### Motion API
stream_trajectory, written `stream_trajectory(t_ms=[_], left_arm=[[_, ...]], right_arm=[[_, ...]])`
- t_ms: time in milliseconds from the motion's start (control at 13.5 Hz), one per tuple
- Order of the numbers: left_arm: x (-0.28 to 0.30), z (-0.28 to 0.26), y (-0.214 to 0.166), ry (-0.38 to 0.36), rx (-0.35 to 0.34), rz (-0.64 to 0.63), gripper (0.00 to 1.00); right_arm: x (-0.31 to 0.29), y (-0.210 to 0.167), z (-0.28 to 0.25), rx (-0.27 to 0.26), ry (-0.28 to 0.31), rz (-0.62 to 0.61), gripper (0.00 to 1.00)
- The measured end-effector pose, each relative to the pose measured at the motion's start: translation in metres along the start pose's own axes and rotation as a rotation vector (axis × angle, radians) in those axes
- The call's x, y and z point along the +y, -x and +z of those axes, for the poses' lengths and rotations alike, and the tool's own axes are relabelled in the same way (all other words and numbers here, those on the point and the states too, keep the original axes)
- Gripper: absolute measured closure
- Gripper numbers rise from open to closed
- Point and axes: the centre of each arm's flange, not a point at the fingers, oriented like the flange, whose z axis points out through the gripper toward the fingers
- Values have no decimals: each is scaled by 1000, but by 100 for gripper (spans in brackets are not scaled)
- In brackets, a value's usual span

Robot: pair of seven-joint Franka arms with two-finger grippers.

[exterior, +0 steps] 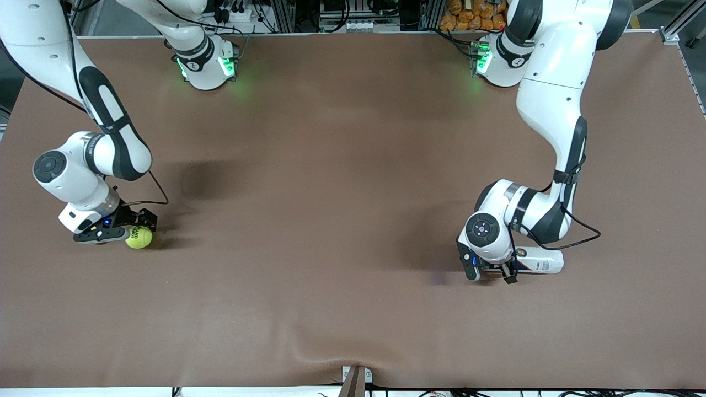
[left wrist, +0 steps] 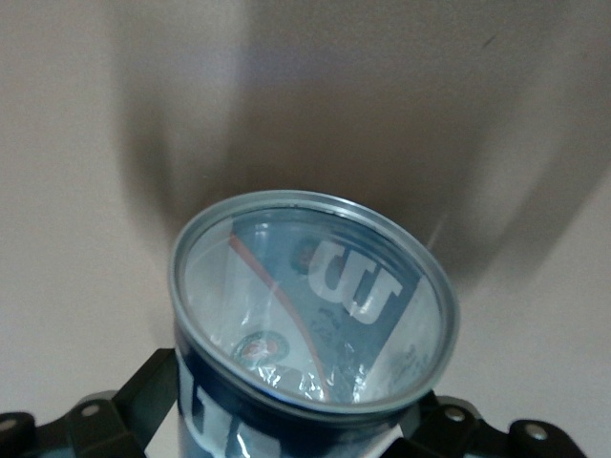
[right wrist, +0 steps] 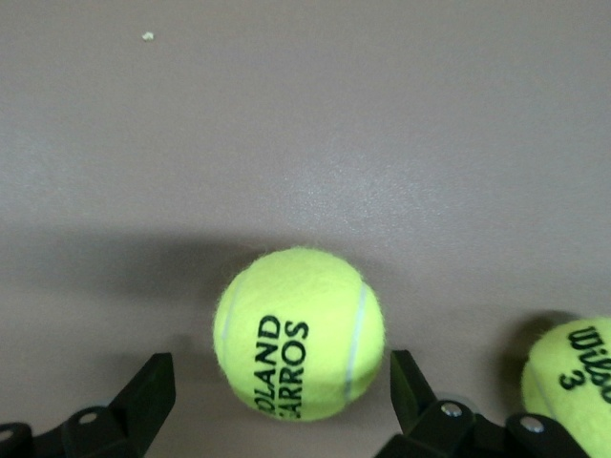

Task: Insert tennis ball vertically with right arm
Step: 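Tilt the can upright with the left gripper while the right gripper grasps a ball, then carry the upright can toward the table middle with the left gripper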

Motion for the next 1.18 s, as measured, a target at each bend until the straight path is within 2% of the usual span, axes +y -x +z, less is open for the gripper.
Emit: stream_trajectory(t_ms=[148,222,666,962,1184], left_arm=[[-1,-2,0,-3,2,-1,24],[-2,-3,0,-5,3,-2,30],[-4,-11,-4,-22,17,0,30],[-8,-53,-19,-67,79,5,30],[-7,-85,-23,-45,162,-34,30]], right_arm=[[0,-2,3,2,0,-1,0],[0,-4,3,4,1,-2,0],[0,-7,13,9,3,-2,0],[0,-7,20,12,4,-3,0],[1,-9,19,15,5,-3,30]])
